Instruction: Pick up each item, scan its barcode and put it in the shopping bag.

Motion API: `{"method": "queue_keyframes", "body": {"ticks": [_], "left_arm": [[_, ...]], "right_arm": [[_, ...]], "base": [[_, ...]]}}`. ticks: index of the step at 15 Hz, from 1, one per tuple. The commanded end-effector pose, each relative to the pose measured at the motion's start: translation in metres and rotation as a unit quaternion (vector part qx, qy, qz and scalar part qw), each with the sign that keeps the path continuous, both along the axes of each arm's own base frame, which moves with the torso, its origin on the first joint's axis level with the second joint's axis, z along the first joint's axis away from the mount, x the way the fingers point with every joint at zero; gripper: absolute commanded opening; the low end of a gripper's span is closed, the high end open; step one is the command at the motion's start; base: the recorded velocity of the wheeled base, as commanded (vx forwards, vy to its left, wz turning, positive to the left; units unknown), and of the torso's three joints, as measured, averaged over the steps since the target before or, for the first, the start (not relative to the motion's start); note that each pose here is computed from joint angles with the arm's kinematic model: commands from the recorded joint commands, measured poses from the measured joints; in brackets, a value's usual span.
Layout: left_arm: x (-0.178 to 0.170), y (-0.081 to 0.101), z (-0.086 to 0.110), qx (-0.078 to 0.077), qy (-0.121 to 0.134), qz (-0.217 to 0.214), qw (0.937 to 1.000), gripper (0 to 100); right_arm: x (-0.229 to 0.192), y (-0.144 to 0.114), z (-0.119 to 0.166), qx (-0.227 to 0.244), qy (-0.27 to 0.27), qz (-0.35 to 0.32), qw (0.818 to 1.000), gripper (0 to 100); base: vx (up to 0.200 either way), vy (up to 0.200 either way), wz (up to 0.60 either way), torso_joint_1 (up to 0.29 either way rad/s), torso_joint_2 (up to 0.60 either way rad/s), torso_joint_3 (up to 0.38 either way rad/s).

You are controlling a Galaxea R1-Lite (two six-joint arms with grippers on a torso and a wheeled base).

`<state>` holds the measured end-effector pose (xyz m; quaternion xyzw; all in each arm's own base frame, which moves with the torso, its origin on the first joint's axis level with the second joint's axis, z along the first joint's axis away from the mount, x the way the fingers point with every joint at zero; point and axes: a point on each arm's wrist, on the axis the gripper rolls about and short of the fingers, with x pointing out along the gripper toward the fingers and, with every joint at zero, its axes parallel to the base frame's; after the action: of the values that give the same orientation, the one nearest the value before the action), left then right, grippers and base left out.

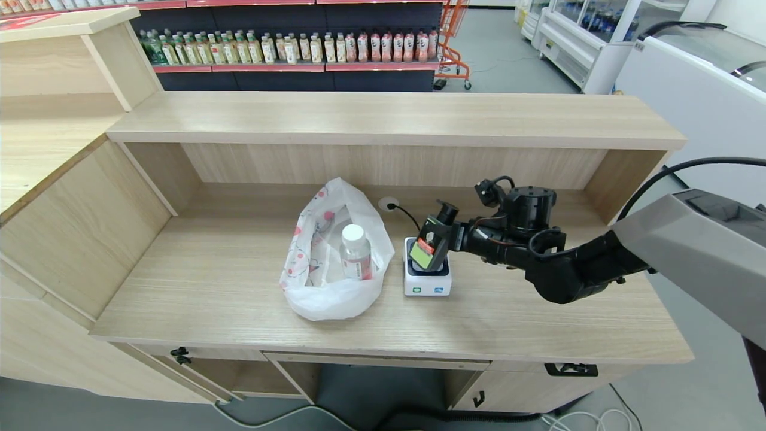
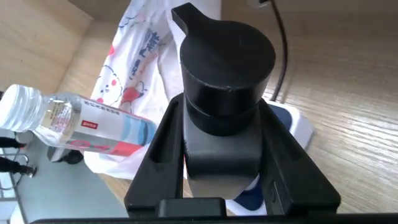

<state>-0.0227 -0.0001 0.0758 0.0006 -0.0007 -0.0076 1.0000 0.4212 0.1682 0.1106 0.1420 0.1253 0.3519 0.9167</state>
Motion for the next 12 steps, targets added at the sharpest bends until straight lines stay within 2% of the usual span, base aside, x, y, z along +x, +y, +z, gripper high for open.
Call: {"method": "queue_keyframes", "body": {"ticks": [1, 9, 10, 11, 12], "left_arm": [[0.000, 0.000, 0.000, 0.000, 0.000, 0.000, 1.0000, 100], [0.000, 0.000, 0.000, 0.000, 0.000, 0.000, 1.0000, 100], [0.000, 0.000, 0.000, 0.000, 0.000, 0.000, 1.0000, 100], [0.000, 0.000, 0.000, 0.000, 0.000, 0.000, 1.0000, 100], [0.000, 0.000, 0.000, 0.000, 0.000, 0.000, 1.0000, 100]], "right_arm": [[0.004, 0.002, -0.009, -0.003, 0.007, 0.000, 1.000, 0], [0.005, 0.003, -0.012, -0.013, -0.001, 0.003, 1.000, 0], [0.003, 0.003, -0.002, -0.012, -0.016, 0.002, 1.000, 0], [-0.008, 0.001, 0.024, -0.012, -0.067, -0.002, 0.998, 0], [-0.015, -0.002, 0.035, -0.015, -0.090, -0.012, 0.996, 0]], "base": [[0.000, 0.000, 0.00, 0.000, 0.00, 0.000], [0.000, 0.000, 0.00, 0.000, 0.00, 0.000], [0.000, 0.000, 0.00, 0.000, 0.00, 0.000], [0.000, 0.000, 0.00, 0.000, 0.00, 0.000], [0.000, 0.000, 0.00, 0.000, 0.00, 0.000]]}}
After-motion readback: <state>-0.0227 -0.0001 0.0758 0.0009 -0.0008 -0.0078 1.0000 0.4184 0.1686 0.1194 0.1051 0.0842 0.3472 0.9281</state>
